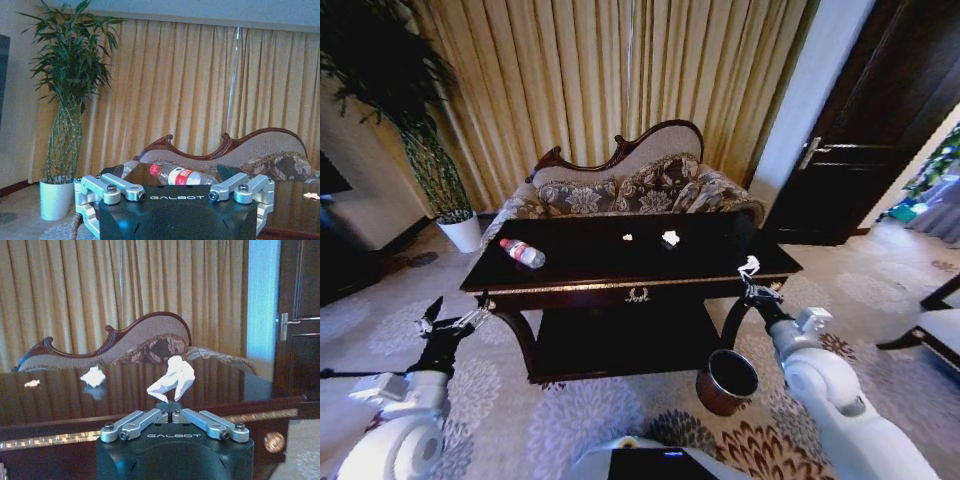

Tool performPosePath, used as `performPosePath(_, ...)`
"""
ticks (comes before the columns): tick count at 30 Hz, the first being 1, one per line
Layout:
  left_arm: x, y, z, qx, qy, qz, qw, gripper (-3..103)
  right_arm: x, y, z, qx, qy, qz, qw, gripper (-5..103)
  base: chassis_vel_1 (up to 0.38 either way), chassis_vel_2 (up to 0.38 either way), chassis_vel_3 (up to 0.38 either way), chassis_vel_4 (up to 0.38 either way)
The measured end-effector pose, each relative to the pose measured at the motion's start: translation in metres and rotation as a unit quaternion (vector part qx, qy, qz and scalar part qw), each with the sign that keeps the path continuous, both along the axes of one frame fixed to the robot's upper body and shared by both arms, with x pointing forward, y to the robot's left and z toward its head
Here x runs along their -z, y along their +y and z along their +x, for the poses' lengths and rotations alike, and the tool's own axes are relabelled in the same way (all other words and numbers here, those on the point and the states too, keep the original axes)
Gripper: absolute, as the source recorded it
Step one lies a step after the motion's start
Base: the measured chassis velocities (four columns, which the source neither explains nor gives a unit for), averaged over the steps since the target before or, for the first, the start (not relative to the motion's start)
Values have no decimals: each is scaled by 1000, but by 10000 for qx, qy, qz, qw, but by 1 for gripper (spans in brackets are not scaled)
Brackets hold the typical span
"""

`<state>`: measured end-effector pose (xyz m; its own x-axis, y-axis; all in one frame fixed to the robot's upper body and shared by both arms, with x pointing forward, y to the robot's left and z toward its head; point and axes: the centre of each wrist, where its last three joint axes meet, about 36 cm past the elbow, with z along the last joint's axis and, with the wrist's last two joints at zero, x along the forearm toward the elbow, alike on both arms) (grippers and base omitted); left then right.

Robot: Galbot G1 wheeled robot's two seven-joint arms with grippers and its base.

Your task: Move to the front of the table and place the trash on the table into the trash bin.

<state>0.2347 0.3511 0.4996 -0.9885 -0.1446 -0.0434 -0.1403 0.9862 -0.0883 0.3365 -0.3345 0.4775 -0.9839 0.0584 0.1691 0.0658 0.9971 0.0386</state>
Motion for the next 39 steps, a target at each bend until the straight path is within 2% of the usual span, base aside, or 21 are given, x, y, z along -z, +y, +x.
performPosePath(4,1,1,0,-7,10,-2,10000,100,12,-4,5,2,127,33,9999,0,27,-21,-30,20)
performPosePath(11,1,1,0,-21,5,5,10000,100,59,-27,7,124,705,49,9974,0,0,0,0,0)
performPosePath(13,3,2,-1,-51,11,-13,10000,100,99,-41,6,285,1182,51,9926,0,0,0,0,0)
performPosePath(14,3,2,-1,-51,11,-13,10000,100,99,-41,6,285,1182,51,9926,0,0,0,0,0)
performPosePath(19,6,3,-4,-112,9,-24,9999,100,159,-60,13,603,1660,-34,9843,0,0,0,0,0)
performPosePath(23,7,4,-5,-108,7,-8,9999,100,190,-71,23,791,1898,-85,9786,0,0,0,0,0)
performPosePath(27,7,4,-5,-110,-6,-18,9999,100,210,-80,28,918,2098,-141,9733,0,0,0,0,0)
performPosePath(31,8,3,-4,-115,-18,-42,9999,100,239,-90,28,1051,2397,-389,9644,0,0,0,0,0)
performPosePath(39,12,4,-6,-158,42,-78,9998,100,270,-90,17,1205,2655,-392,9557,0,0,0,0,0)
